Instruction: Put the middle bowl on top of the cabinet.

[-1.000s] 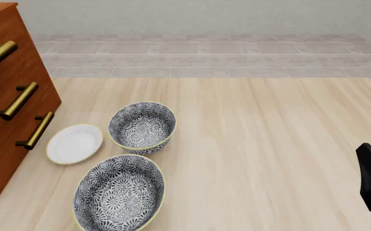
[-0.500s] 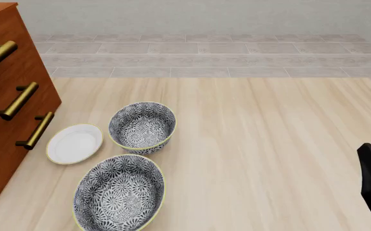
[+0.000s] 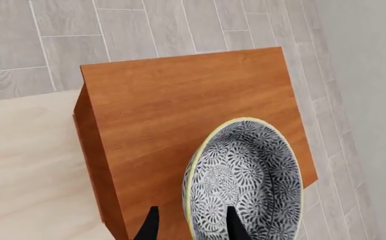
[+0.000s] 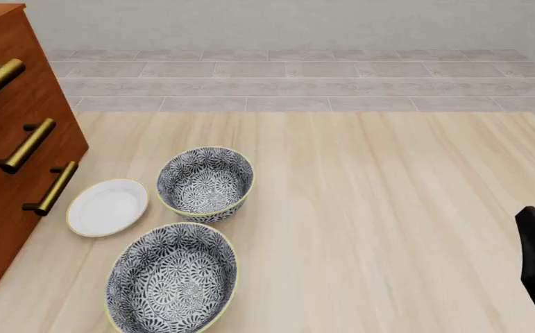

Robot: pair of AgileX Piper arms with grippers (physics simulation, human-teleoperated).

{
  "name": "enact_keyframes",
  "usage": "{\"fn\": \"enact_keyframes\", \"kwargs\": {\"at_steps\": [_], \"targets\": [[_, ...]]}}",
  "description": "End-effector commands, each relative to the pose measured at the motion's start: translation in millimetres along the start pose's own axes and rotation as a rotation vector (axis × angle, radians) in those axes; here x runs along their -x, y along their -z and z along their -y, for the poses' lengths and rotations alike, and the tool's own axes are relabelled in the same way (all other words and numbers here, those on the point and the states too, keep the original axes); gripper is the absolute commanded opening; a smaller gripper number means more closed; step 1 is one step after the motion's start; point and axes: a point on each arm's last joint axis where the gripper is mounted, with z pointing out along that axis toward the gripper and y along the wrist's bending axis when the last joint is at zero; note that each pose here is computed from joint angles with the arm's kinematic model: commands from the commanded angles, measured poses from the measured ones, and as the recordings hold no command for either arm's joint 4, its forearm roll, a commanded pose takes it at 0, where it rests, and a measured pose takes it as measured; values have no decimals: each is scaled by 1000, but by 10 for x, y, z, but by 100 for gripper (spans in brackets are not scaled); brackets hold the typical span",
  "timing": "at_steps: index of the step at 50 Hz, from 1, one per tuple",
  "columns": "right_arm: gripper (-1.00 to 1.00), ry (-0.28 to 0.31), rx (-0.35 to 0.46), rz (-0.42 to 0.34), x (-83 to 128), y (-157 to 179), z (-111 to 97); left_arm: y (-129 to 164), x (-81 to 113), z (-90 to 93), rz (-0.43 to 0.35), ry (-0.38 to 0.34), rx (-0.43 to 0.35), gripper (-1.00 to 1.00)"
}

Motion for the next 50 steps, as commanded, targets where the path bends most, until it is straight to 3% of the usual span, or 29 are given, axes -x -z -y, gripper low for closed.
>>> {"fn": "enact_keyframes", "kwargs": {"at_steps": [1, 29, 50], "targets": [[100, 1, 0, 1, 4, 2, 0, 97, 10, 2, 21, 17, -18, 100], [100, 4, 2, 1, -8, 5, -1, 538, -7, 19, 101, 65, -112, 100], [100, -8, -14, 12, 13, 7, 8, 982, 3, -27, 204, 93, -192, 100]]}}
